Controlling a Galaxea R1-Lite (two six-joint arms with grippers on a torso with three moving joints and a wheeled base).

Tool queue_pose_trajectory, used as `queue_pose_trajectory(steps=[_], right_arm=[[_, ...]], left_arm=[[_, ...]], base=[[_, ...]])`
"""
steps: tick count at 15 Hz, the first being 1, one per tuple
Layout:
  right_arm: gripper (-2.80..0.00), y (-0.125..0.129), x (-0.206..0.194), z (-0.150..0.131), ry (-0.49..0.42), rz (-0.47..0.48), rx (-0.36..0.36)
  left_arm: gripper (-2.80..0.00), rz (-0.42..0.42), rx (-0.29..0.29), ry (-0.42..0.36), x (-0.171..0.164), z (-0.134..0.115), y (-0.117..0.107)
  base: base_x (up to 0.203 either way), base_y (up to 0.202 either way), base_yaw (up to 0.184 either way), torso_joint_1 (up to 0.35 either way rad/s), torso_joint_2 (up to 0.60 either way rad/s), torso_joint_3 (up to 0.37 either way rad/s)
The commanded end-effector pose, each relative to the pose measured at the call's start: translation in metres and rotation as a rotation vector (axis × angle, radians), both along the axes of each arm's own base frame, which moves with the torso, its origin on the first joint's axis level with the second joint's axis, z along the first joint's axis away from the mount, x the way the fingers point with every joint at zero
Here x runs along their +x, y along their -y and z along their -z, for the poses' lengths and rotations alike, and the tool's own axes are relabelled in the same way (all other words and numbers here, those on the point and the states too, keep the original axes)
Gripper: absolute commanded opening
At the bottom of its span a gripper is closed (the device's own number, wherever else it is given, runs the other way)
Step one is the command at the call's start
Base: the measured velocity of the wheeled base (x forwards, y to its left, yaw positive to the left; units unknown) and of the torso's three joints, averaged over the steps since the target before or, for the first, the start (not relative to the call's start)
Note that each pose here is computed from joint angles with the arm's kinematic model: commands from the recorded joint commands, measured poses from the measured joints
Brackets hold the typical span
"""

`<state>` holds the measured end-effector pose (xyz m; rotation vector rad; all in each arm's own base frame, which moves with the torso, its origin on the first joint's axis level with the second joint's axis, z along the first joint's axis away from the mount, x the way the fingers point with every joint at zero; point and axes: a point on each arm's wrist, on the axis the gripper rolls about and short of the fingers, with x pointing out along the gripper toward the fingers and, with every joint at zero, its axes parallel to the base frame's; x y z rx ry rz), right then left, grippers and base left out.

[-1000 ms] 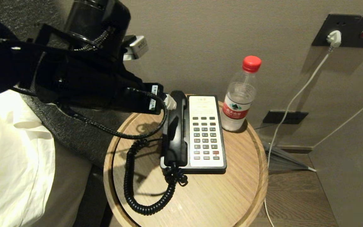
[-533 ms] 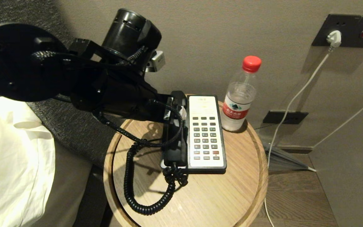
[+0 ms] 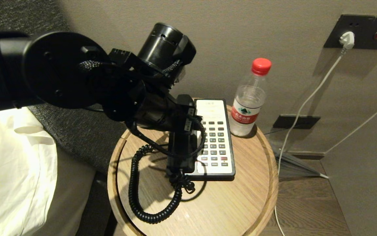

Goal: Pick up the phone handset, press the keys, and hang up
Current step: Pick up the desk phone handset

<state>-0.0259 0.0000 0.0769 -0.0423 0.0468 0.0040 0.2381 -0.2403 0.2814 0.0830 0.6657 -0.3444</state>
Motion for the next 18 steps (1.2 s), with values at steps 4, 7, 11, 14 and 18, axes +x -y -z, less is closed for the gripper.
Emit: queue_pose_trajectory(steps=[4,7,11,14,18], right_arm=[[-2.8,0.0,-0.0008,0.0004,0.01,-0.002,-0.001],[-2.8,0.0,-0.0008,0.0004,0.01,-0.002,-0.001],[-2.8,0.0,-0.0008,0.0004,0.01,0.0,-0.001],[-2.8,0.0,-0.0008,0.0004,0.01,-0.002,-0.001],[-2.8,0.0,-0.0008,0.0004,0.01,-0.002,-0.001]], left_arm=[[0.0,-0.026,0.03,-0.018,0.0036,0.0073,0.01],[0.0,-0.053,0.066,-0.03,0.0036,0.0104,0.0085],[0.0,-0.076,0.038,-0.029,0.0063,0.0088,0.0112],[0.0,-0.085,0.015,-0.034,0.0061,0.0077,0.0119],[0.0,-0.099,-0.01,-0.046,0.0061,0.0079,0.0122]], base=[[0.0,0.0,0.0,0.0,0.0,0.0],[0.0,0.0,0.0,0.0,0.0,0.0],[0.0,0.0,0.0,0.0,0.0,0.0],[0.0,0.0,0.0,0.0,0.0,0.0],[0.0,0.0,0.0,0.0,0.0,0.0]])
